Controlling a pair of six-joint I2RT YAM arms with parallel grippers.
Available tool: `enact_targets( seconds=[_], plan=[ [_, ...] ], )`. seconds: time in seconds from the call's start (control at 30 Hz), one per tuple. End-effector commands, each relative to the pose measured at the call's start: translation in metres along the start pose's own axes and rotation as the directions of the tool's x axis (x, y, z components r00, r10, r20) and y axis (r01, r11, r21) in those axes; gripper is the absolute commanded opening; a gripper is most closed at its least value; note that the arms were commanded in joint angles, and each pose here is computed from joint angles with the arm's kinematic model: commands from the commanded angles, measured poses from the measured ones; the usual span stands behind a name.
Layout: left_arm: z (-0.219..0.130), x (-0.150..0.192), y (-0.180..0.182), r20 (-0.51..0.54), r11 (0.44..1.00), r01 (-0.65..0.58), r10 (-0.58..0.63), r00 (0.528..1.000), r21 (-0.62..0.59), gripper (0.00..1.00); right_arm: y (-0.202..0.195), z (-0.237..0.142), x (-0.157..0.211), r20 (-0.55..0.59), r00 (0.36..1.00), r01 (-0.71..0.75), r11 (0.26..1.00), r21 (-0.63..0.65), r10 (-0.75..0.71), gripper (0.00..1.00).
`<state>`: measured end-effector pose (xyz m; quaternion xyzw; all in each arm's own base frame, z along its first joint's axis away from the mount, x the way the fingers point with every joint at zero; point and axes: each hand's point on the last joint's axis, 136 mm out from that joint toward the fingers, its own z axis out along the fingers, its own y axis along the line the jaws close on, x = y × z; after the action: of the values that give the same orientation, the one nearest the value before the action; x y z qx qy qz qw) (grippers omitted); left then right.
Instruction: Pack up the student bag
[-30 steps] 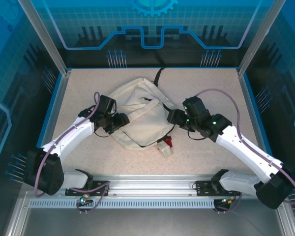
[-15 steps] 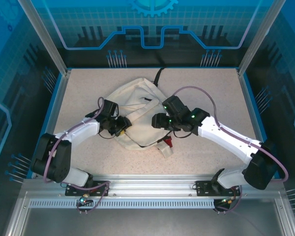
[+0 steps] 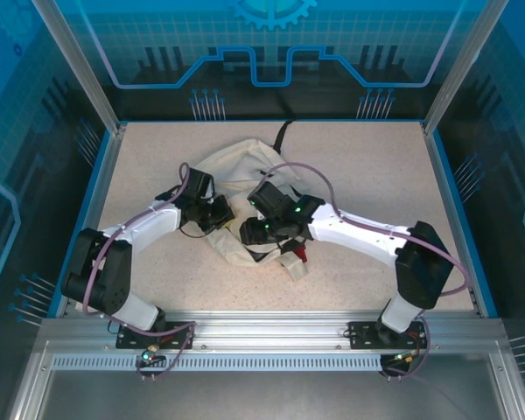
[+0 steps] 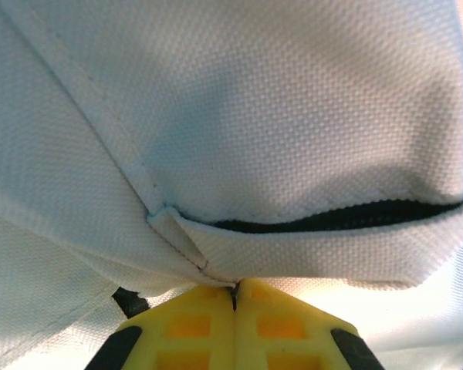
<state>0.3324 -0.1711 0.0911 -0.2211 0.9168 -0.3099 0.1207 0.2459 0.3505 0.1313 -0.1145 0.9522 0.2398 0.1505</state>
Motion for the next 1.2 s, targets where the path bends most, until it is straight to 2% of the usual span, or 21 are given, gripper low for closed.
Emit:
enact_targets(
  seconds=[0.0, 0.1, 0.3, 0.5, 0.57, 0.67, 0.77, 0.87, 1.17],
  plan=[
    [-0.014, -0.021, -0.051, 0.049, 0.98, -0.123, 0.117, 0.992, 0.155, 0.0, 0.019, 0.018, -0.004, -0.006, 1.0, -0.03, 0.997, -0.077, 0.03, 0.4],
    [-0.017, -0.029, -0.064, 0.061, 0.972, -0.158, 0.149, 0.987, 0.176, 0.0, 0.019, 0.032, -0.01, 0.0, 0.998, -0.062, 0.994, -0.09, 0.063, 0.33],
    [-0.011, -0.038, -0.063, 0.07, 0.974, -0.177, 0.168, 0.983, 0.141, 0.0, 0.019, 0.054, -0.017, -0.017, 0.997, -0.072, 0.992, -0.101, 0.071, 0.33],
    [-0.012, -0.039, -0.046, 0.067, 0.983, -0.159, 0.153, 0.986, 0.092, 0.0, 0.015, 0.05, -0.02, 0.0, 0.998, -0.066, 0.993, -0.102, 0.067, 0.35],
    [-0.012, -0.036, -0.042, 0.055, 0.985, -0.15, 0.145, 0.988, 0.087, 0.1, 0.015, 0.042, -0.022, 0.019, 0.997, -0.069, 0.99, -0.121, 0.072, 0.35],
    [-0.017, -0.03, -0.034, 0.044, 0.989, -0.124, 0.121, 0.992, 0.077, 0.35, 0.012, 0.032, -0.026, 0.053, 0.995, -0.078, 0.986, -0.145, 0.086, 0.35],
    [-0.024, -0.021, -0.022, 0.035, 0.994, -0.085, 0.083, 0.996, 0.064, 0.47, 0.007, 0.024, -0.027, 0.074, 0.991, -0.097, 0.984, -0.153, 0.109, 0.35],
    [-0.027, -0.009, -0.007, 0.026, 0.999, -0.022, 0.021, 0.999, 0.042, 0.51, 0.003, 0.023, -0.025, 0.065, 0.989, -0.121, 0.979, -0.162, 0.133, 0.34],
    [-0.036, 0.03, 0.033, 0.0, 0.992, 0.125, -0.125, 0.992, -0.003, 0.52, 0.002, 0.028, -0.022, 0.041, 0.988, -0.142, 0.977, -0.162, 0.15, 0.34]
  ],
)
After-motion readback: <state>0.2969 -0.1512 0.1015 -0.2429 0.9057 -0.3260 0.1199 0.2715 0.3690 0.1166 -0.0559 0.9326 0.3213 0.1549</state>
